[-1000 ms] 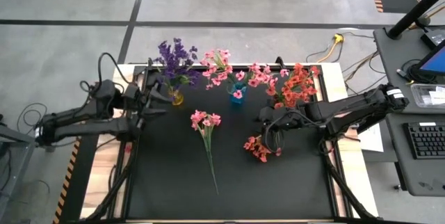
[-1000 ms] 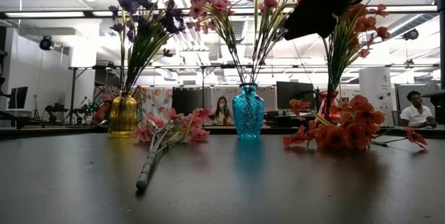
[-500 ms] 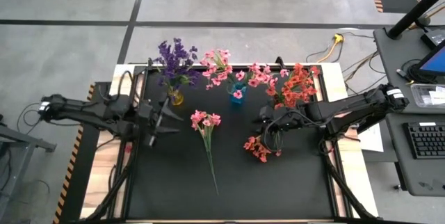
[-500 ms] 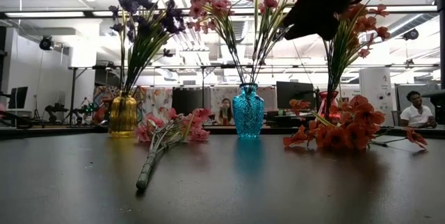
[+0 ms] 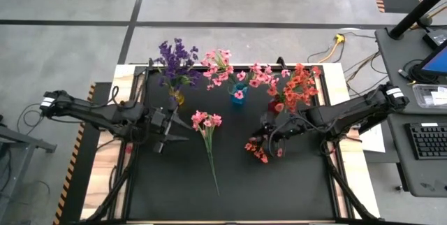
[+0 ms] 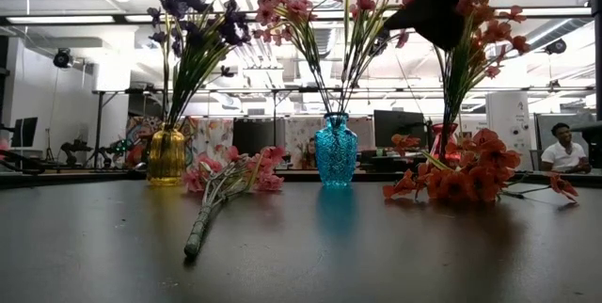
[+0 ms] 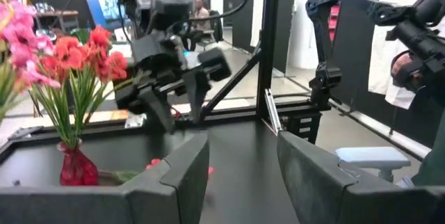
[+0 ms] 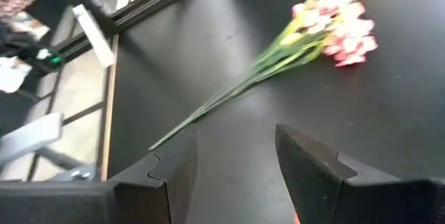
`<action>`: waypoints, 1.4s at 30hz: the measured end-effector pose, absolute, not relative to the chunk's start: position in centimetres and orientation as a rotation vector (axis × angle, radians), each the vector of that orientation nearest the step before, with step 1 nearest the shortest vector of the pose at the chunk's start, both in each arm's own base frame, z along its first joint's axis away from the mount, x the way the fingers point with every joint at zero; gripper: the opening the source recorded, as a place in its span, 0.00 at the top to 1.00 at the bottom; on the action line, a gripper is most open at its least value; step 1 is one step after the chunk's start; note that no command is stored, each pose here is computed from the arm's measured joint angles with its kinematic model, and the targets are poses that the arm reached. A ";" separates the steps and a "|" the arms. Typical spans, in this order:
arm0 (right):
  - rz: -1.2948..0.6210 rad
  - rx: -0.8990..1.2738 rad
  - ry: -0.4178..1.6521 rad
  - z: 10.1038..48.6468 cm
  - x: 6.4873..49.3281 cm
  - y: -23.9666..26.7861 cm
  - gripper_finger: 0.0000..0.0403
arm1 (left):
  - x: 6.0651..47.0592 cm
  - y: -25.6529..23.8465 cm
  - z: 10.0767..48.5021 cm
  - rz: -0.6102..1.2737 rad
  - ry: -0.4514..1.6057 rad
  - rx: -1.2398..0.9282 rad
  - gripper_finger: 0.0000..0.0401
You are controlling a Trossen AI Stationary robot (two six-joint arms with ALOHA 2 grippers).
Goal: Sort flowers into vase by color
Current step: Put the orange flower into the red vase
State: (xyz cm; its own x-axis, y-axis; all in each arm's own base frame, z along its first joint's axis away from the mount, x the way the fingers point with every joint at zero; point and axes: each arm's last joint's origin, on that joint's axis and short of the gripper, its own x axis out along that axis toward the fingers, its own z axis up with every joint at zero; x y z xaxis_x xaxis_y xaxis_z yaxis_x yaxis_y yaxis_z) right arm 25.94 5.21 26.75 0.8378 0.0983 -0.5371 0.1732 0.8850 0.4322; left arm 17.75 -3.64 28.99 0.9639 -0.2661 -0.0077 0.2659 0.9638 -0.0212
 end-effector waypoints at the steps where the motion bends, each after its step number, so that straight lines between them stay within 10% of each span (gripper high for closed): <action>1: -0.031 0.496 0.588 26.6 26.0 5.6 0.55 | 17.9 -3.7 28.9 -0.269 0.017 -0.024 0.60; 42: -0.151 0.514 1.237 21.3 23.4 10.9 0.55 | 21.8 -7.8 23.2 -0.224 0.366 -0.401 0.61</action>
State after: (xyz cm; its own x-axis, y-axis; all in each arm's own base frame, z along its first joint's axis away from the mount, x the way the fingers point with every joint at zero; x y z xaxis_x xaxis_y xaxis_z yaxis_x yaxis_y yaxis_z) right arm 23.38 10.88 21.31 0.3343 0.1630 -0.9283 0.3818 0.8770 0.2915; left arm 21.81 -7.78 23.20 0.9106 -0.2830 -0.3013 0.1404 0.8973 -0.4186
